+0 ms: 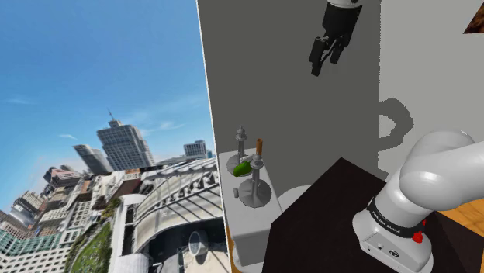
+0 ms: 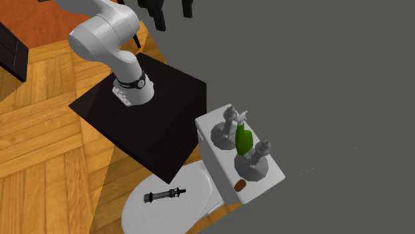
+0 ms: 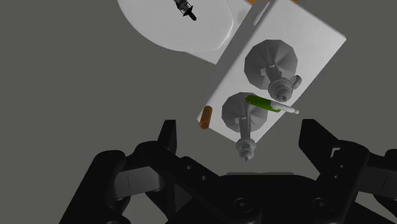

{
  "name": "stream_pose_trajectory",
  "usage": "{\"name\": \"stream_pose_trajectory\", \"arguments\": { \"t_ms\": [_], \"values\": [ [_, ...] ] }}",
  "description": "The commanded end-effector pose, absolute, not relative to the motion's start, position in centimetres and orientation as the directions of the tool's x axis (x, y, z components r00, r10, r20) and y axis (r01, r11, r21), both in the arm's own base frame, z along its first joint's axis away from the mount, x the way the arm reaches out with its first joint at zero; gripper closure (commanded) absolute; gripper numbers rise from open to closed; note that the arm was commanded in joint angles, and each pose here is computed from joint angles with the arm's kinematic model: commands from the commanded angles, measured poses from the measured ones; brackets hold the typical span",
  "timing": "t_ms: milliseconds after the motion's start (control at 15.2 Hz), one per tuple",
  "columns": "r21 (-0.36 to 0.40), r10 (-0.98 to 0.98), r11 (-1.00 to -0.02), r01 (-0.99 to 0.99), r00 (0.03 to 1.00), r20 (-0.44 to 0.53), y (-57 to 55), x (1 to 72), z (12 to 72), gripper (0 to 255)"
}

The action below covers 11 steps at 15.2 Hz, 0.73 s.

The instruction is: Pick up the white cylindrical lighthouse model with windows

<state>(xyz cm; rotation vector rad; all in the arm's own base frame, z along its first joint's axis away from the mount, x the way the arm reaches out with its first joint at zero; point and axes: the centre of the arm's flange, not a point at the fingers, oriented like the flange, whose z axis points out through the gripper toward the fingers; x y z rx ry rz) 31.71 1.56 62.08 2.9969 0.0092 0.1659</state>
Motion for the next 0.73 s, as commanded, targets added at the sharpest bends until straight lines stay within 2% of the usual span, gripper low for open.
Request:
{"name": "stream_pose_trajectory", "arguments": {
  "t_ms": [0,660],
  "values": [
    [0.140,0.014,-0.990,-0.002,0.994,0.109,1.6,31.7,62.1,0],
    [0.164,0.146,-0.979,0.124,0.981,0.126,5.0,34.9,49.8,0]
  ]
}}
